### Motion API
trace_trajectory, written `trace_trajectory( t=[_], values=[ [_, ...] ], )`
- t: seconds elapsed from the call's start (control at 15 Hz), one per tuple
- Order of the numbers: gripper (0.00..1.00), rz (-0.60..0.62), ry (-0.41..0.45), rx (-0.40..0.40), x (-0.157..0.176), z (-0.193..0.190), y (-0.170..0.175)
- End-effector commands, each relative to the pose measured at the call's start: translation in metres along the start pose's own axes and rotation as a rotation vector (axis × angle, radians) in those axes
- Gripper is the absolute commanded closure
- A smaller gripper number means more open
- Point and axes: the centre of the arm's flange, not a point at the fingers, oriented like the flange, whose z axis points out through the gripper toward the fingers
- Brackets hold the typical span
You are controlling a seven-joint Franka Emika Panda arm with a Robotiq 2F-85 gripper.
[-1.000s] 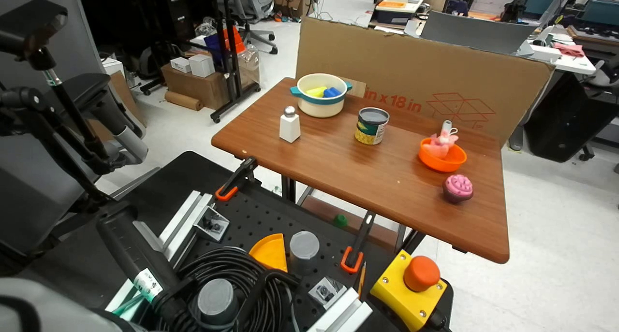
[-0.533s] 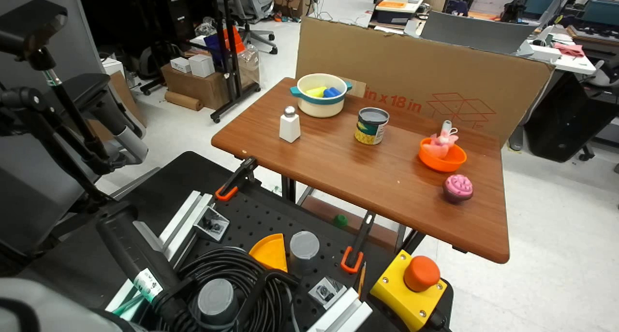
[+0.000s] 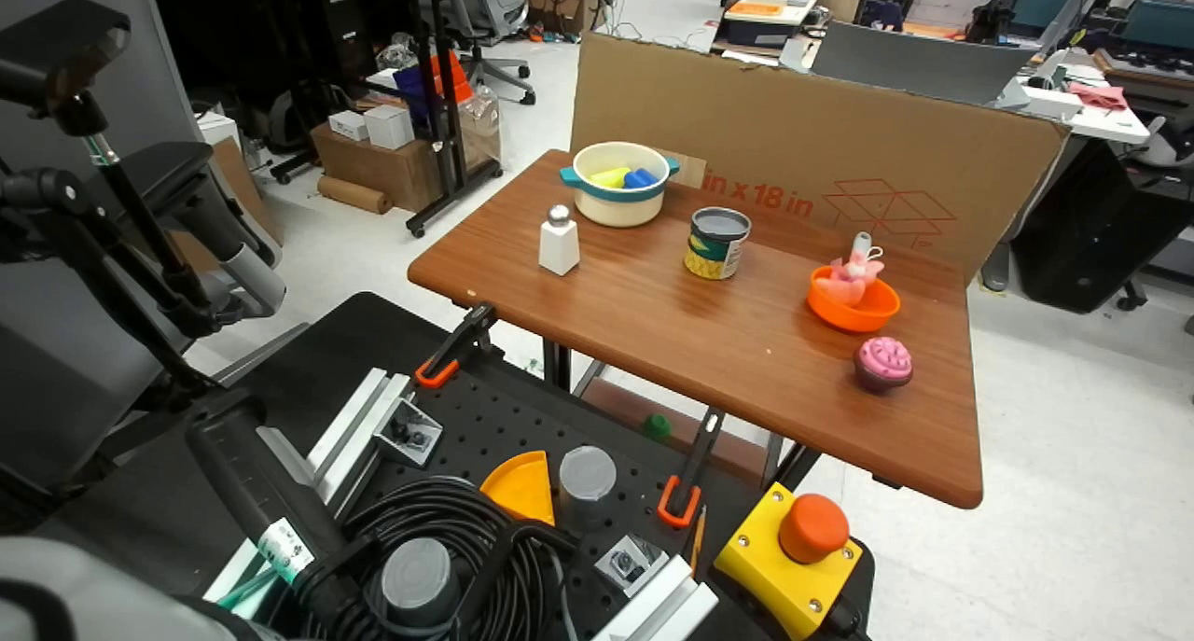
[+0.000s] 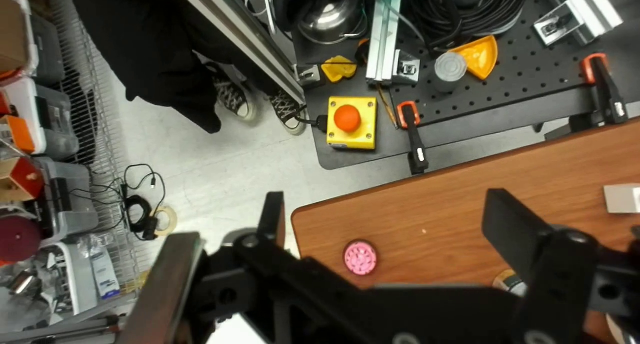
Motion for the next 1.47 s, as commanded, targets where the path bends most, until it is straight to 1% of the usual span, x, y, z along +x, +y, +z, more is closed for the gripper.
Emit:
trace_trajectory(
  t=[0.0,0.07,0.2,0.53,0.73,0.93,1.07,1.2,1.4],
  values=[
    [0.0,0.058,0.064,-0.049,-0.006,0.002,0.011],
    [0.0,0.068,0.08,-0.059,-0.007,0.001,0.015],
    [0.0,0.051,0.132,-0.047,-0.009,-0.001,0.022],
    [0.0,0.035,0.286,-0.007,-0.014,-0.013,0.041],
    [0.0,-0.009,0.358,0.026,-0.017,-0.018,0.05],
    [0.0,-0.074,0.373,0.047,-0.02,-0.018,0.052],
    [0.0,-0.175,0.362,0.066,-0.024,-0.016,0.05],
    [0.0,-0.234,0.354,0.082,-0.023,-0.014,0.048],
    [0.0,-0.252,0.321,0.088,-0.018,-0.011,0.046]
  ],
)
